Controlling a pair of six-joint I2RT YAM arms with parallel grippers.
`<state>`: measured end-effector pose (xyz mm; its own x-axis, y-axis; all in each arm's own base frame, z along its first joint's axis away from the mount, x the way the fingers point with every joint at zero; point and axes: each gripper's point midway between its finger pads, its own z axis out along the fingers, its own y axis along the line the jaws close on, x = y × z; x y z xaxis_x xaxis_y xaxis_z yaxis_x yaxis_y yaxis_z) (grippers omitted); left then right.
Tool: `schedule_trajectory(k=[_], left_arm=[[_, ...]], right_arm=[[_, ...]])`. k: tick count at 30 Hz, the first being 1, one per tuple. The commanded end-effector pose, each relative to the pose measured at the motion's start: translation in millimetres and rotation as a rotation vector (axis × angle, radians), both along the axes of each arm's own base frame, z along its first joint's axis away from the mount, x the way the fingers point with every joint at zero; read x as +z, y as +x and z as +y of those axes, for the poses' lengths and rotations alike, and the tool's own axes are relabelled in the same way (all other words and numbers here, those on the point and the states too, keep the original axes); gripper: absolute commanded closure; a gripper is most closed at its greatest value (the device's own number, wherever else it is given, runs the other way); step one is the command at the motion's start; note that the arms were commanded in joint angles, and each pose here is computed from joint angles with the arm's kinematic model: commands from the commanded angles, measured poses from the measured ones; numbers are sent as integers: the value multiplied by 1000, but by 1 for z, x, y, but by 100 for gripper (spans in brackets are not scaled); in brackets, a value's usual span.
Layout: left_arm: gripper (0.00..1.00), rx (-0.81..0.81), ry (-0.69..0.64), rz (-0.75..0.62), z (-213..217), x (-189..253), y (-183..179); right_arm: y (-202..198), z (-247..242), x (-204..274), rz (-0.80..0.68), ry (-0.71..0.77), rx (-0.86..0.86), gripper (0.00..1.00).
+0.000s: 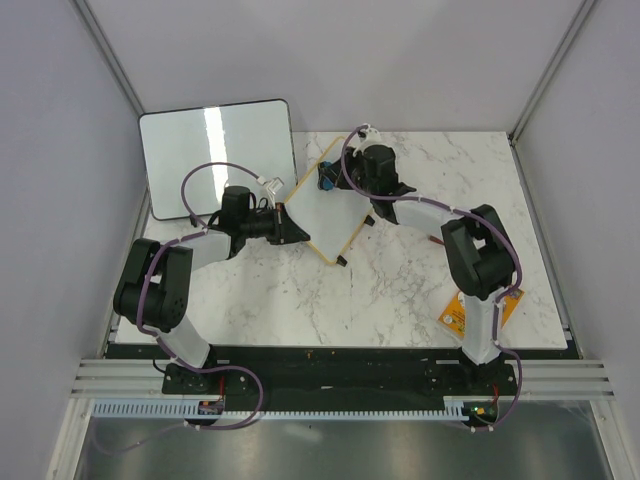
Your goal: Erase the whiteboard
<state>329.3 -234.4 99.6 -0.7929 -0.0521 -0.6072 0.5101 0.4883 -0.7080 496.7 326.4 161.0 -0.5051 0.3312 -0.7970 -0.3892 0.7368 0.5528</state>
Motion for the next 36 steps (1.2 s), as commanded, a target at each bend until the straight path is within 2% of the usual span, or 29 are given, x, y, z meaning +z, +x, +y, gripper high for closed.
schedule_trajectory(k=[1, 5, 8, 15, 19, 36], left_arm=[[98, -201, 75, -131, -18, -21, -29], [98, -202, 76, -130, -18, -22, -29], [98, -205, 76, -130, -19, -22, -30], [98, -204, 81, -124, -18, -24, -30], [98, -204, 82, -127, -18, -23, -30], [98, -206, 84, -127, -19, -24, -30]], right_arm=[[-17, -12, -79, 246, -84, 28, 100], [18, -37, -78, 232, -89, -37, 100], [33, -45, -108, 288, -141, -46, 100], [37, -59, -139, 346, -211, -80, 100], [31, -66, -152, 383, -229, -75, 100], [-37, -78, -193, 546, -357, -4, 100]])
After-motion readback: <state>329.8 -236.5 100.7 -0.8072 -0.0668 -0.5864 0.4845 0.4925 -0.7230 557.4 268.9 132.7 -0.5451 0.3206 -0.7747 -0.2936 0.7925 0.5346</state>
